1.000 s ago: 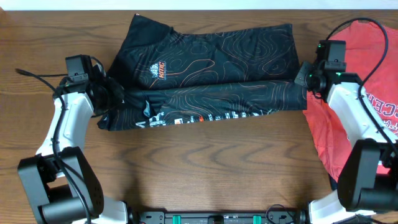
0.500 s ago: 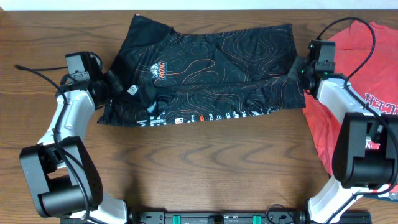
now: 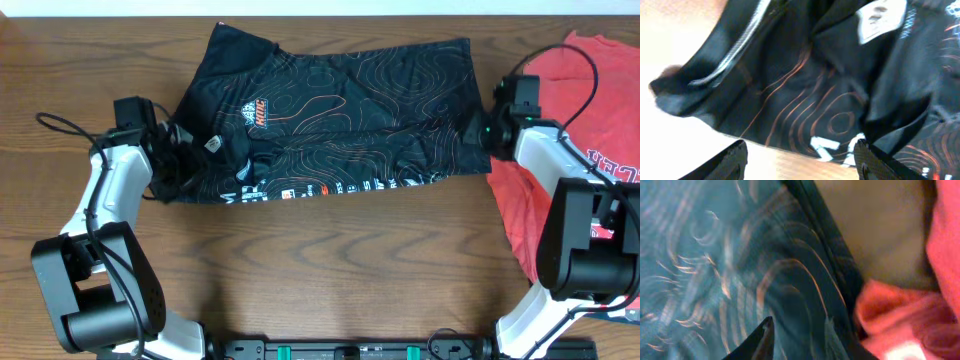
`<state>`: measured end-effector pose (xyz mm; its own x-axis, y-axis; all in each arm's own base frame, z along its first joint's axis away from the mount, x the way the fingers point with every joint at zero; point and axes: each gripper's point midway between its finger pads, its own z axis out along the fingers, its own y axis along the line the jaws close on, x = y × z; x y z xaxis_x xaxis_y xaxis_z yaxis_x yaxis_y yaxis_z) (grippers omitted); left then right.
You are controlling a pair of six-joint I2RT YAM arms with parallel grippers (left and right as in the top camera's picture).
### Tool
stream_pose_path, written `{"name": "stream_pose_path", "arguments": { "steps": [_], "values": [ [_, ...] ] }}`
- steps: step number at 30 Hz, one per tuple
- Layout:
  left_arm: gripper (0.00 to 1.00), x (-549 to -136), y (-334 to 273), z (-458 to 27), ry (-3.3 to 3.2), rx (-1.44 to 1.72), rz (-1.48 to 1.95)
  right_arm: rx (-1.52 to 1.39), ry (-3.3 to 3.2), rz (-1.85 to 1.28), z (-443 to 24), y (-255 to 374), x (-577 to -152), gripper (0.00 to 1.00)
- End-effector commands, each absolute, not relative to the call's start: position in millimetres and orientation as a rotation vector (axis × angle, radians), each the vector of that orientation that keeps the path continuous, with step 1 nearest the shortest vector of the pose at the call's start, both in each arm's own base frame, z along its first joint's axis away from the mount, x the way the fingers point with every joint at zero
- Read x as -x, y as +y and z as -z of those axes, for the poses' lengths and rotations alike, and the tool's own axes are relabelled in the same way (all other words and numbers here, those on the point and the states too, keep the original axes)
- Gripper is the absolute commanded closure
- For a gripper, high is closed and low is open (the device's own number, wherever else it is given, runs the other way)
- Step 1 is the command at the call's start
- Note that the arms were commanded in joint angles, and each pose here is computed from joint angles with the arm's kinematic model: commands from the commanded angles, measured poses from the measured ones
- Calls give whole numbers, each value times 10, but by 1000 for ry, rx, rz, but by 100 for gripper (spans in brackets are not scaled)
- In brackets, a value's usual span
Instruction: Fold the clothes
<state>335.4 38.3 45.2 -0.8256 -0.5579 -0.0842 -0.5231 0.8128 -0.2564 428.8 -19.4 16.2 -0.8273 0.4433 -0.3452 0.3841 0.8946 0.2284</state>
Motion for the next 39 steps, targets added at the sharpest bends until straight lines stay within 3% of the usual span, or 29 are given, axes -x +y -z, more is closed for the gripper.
{"name": "stream_pose_path", "arguments": {
  "steps": [1, 15, 21, 34, 39],
  "values": [
    [28, -3335, 498, -510, 2828, 846, 241, -648, 2660, -99, -235, -384, -4223, 66],
    [27, -3350, 502, -513, 2822, 843, 241, -689, 2697, -69, -414, -696, -3965, 76],
    [27, -3350, 502, -513, 2821, 844, 241, -745, 2757, -41, -313, -869, -3776, 94],
    [27, -3350, 501, -513, 2822, 844, 242, -586, 2891, -102, 39, -779, -3694, 93],
    [27, -3349, 500, -513, 2822, 845, 242, -688, 2898, 77, 171, -1090, -3601, 94]
  ]
}}
